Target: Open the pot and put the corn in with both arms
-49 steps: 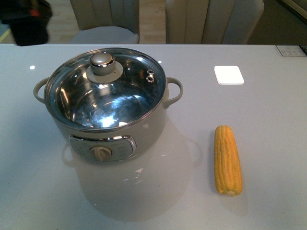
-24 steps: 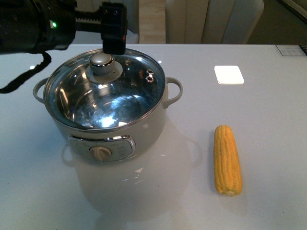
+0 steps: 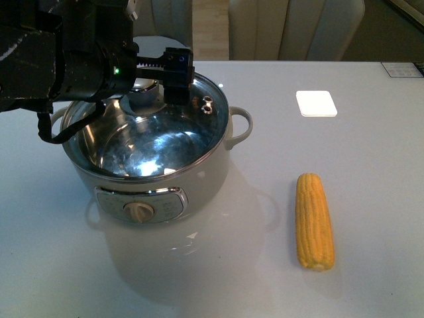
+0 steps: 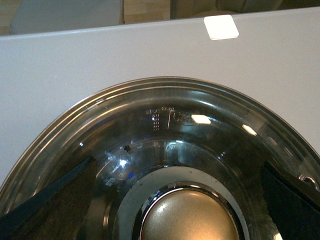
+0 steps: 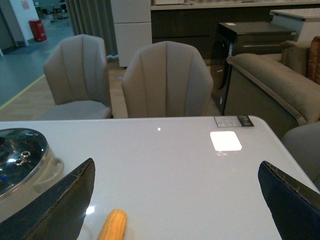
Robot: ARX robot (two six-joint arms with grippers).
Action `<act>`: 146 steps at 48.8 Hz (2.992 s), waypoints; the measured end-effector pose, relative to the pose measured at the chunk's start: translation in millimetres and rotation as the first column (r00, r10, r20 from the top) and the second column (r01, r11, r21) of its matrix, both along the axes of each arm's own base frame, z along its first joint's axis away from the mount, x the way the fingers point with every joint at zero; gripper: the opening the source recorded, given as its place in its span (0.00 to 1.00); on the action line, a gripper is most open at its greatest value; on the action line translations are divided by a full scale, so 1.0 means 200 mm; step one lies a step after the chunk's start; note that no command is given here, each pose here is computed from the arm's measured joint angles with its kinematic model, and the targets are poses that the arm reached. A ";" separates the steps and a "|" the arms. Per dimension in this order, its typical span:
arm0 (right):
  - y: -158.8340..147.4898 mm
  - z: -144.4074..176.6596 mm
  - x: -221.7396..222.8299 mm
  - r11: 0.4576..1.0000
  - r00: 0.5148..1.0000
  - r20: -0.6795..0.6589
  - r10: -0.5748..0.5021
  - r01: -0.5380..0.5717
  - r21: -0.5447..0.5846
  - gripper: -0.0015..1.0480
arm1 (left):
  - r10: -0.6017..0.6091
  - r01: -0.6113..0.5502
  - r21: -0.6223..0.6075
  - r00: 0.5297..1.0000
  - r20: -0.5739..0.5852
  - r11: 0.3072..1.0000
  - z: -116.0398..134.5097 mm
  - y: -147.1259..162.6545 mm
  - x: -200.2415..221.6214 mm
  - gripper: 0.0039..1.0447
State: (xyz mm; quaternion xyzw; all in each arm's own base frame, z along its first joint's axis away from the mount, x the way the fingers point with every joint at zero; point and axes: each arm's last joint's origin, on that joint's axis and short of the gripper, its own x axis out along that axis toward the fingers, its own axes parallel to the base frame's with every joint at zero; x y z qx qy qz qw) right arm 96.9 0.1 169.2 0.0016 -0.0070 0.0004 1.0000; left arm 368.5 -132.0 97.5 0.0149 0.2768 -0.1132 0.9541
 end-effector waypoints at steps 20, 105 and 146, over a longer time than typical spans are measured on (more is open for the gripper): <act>0.00 0.00 0.00 1.000 1.000 0.000 0.000 0.000 0.000 0.92 | 0.042 -0.043 -0.024 0.998 -0.037 0.999 -0.05 0.01 -0.02 0.77; 0.00 0.00 0.00 1.000 1.000 0.000 0.000 0.000 0.000 0.92 | 0.149 -0.140 -0.071 0.978 0.145 0.988 0.39 0.24 -0.06 0.42; 0.00 0.00 0.00 1.000 1.000 0.000 0.000 0.000 0.000 0.92 | 0.578 -0.580 0.003 0.813 0.061 0.815 -0.19 1.24 -0.42 0.42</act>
